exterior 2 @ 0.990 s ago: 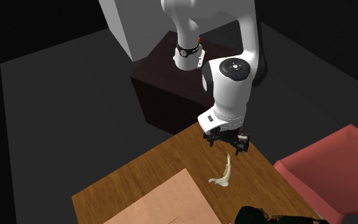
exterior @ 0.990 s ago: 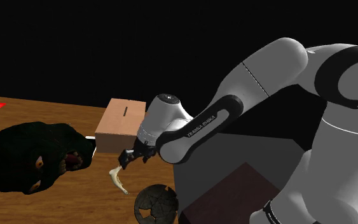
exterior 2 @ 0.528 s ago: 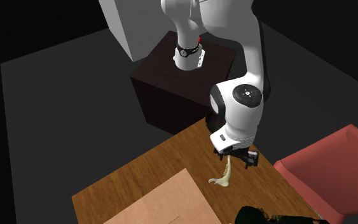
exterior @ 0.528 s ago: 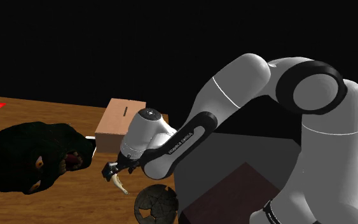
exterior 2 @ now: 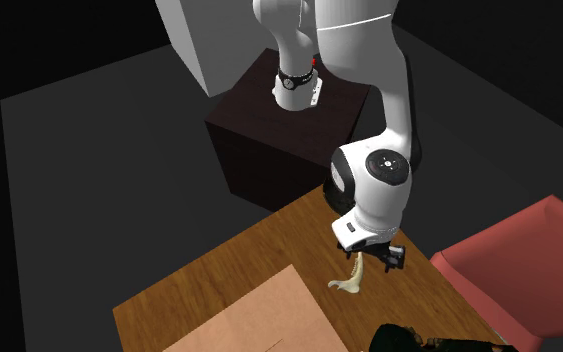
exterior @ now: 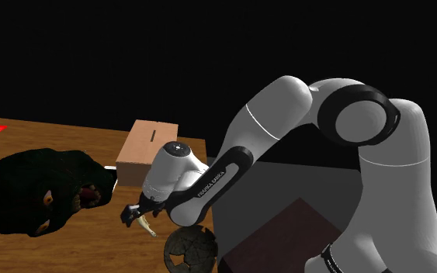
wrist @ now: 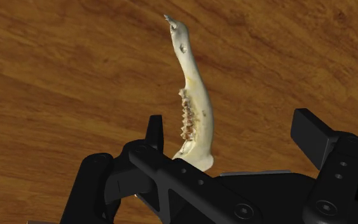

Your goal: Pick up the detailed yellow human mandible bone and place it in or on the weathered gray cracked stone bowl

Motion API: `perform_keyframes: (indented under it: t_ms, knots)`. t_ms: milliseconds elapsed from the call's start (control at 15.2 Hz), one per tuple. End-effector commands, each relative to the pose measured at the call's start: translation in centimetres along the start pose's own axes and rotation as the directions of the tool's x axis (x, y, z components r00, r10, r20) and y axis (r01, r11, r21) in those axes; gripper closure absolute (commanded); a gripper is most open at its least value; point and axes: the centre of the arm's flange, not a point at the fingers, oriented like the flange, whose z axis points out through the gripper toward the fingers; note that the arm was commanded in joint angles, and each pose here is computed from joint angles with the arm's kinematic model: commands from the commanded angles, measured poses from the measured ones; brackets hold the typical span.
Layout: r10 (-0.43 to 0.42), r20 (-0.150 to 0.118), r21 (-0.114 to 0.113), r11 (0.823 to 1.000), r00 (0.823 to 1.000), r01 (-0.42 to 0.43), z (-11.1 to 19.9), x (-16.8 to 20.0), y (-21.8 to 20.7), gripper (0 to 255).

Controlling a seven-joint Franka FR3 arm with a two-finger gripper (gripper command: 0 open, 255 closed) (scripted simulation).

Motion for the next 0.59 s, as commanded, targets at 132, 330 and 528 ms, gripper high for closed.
perform_keyframes:
  t_ms: [132,330,528]
  knots:
    - [0.000,0.000,0.000,1.000,1.000,0.000,0.06,0.01,-0.02,0]
    - [0.000,0.000,0.000,1.000,1.000,0.000,0.06,0.01,-0.02,255]
    - [0.000,0.000,0.000,1.000,1.000,0.000,0.06,0.01,-0.02,255]
